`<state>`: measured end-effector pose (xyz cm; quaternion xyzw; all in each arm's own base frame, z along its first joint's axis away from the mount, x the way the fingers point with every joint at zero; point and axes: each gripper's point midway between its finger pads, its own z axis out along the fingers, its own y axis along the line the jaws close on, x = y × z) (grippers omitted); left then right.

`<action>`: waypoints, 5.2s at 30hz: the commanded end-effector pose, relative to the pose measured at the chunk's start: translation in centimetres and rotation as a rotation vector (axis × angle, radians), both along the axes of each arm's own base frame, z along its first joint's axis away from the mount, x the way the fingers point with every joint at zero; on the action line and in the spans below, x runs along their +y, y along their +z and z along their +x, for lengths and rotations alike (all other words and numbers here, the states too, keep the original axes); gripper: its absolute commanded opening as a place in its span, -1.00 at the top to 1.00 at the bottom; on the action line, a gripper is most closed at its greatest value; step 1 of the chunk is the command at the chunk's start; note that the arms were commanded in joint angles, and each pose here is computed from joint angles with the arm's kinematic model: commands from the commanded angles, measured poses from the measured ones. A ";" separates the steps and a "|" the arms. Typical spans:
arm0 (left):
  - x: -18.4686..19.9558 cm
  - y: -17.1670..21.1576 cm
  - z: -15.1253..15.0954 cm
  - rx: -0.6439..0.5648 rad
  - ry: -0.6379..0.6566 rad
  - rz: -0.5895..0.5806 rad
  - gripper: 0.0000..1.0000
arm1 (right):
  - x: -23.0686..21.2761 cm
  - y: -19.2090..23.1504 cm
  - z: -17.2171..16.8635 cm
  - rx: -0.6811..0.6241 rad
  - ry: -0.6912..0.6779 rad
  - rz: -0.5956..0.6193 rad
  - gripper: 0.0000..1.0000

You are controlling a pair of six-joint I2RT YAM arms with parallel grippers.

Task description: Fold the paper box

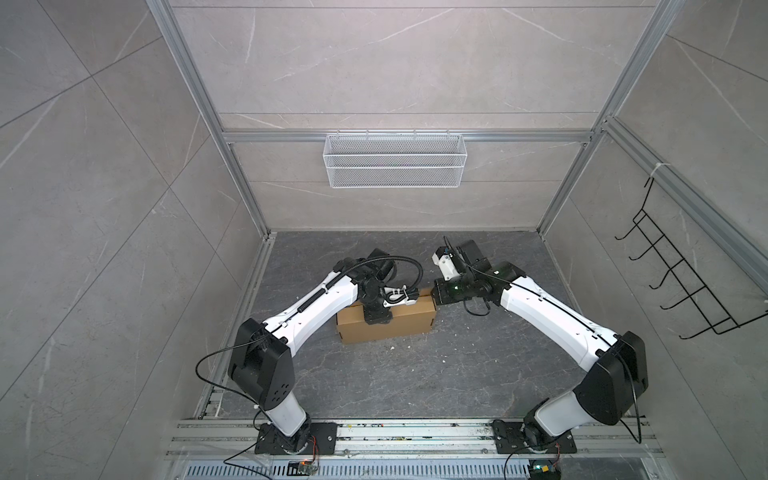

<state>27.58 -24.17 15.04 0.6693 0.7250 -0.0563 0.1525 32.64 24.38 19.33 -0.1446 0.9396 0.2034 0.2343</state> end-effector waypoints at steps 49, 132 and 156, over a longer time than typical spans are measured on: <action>11.6 10.6 -3.4 0.200 0.997 -0.569 -0.42 | -0.8 -1.5 -1.0 0.056 0.006 -0.060 0.99; 14.0 4.8 -2.8 0.342 1.192 -0.273 0.57 | -0.3 -1.9 -1.1 0.069 0.006 -0.044 1.00; 12.8 5.0 -2.4 0.367 1.313 -0.315 0.87 | -0.3 -2.0 -1.2 0.064 -0.005 -0.041 1.00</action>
